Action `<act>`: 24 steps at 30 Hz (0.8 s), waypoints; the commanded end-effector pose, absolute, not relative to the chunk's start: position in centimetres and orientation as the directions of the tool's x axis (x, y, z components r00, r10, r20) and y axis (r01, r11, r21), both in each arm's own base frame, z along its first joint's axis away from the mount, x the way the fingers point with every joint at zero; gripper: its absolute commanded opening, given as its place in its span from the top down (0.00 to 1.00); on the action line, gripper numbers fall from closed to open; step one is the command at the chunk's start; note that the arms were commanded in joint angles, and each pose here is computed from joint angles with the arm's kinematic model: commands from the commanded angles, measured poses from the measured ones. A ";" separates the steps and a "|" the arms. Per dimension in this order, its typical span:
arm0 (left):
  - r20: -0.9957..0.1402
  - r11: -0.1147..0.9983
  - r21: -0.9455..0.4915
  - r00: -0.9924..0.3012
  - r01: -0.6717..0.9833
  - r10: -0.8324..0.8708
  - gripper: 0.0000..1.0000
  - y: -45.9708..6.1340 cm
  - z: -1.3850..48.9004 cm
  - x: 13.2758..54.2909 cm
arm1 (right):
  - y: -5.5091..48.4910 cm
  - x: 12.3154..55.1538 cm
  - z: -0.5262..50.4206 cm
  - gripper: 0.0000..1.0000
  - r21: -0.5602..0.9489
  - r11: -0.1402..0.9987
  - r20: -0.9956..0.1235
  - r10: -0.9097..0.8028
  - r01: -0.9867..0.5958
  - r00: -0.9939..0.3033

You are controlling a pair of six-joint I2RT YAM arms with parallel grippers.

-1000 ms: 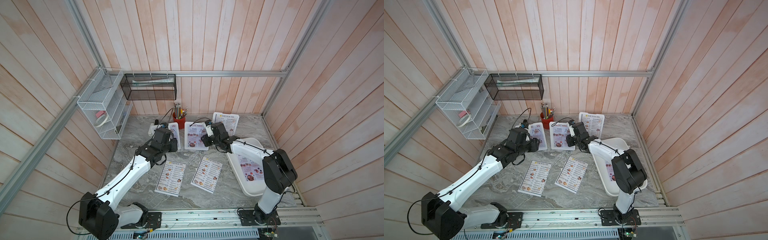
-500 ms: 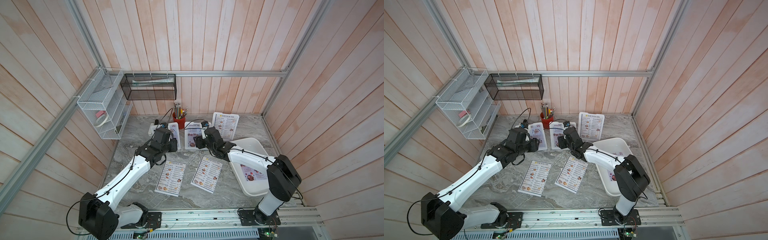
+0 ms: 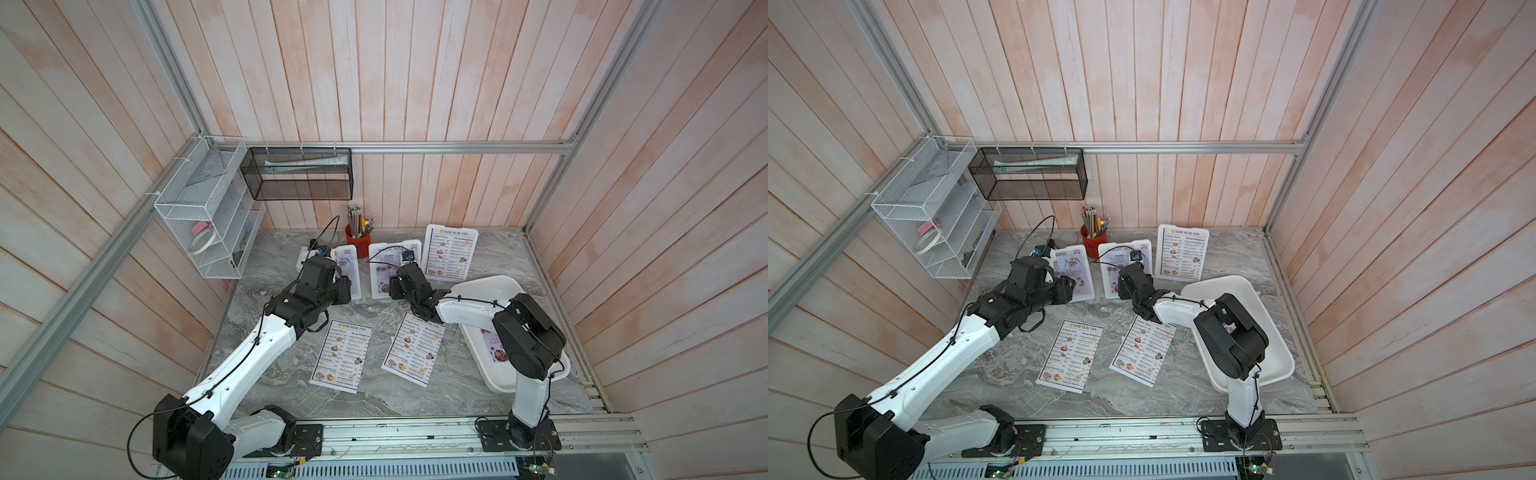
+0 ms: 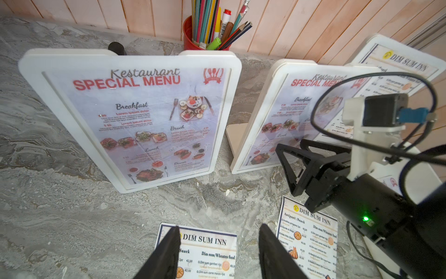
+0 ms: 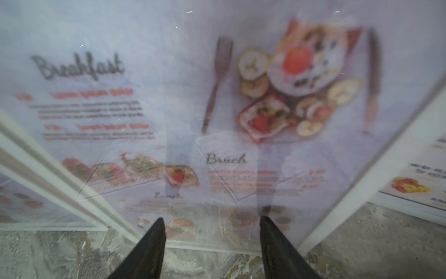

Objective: Replace the menus in the menu holders
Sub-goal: Move the menu holder to the center of the board.

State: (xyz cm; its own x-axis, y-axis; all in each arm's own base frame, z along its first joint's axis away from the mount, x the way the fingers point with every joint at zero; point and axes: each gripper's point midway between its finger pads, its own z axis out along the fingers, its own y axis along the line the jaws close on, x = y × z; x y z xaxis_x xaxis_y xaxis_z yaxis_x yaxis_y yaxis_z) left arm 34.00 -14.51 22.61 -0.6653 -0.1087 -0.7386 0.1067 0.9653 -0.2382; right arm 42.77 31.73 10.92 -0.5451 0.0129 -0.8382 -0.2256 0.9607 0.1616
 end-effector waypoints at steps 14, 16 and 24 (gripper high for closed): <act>-0.736 0.969 -0.226 -0.669 0.101 -0.102 0.46 -14.0 21.9 34.2 | 35.6 45.3 11.8 0.36 0.343 0.899 -0.828 0.152 -0.274 -0.539; -0.735 0.969 -0.226 -0.671 0.100 -0.102 0.46 -13.9 21.8 34.2 | 36.1 45.2 12.0 0.36 0.373 0.884 -0.819 0.171 -0.282 -0.548; -0.737 0.968 -0.230 -0.668 0.102 -0.104 0.46 -14.0 21.9 34.2 | 38.0 45.3 12.2 0.36 0.439 0.848 -0.794 0.210 -0.298 -0.571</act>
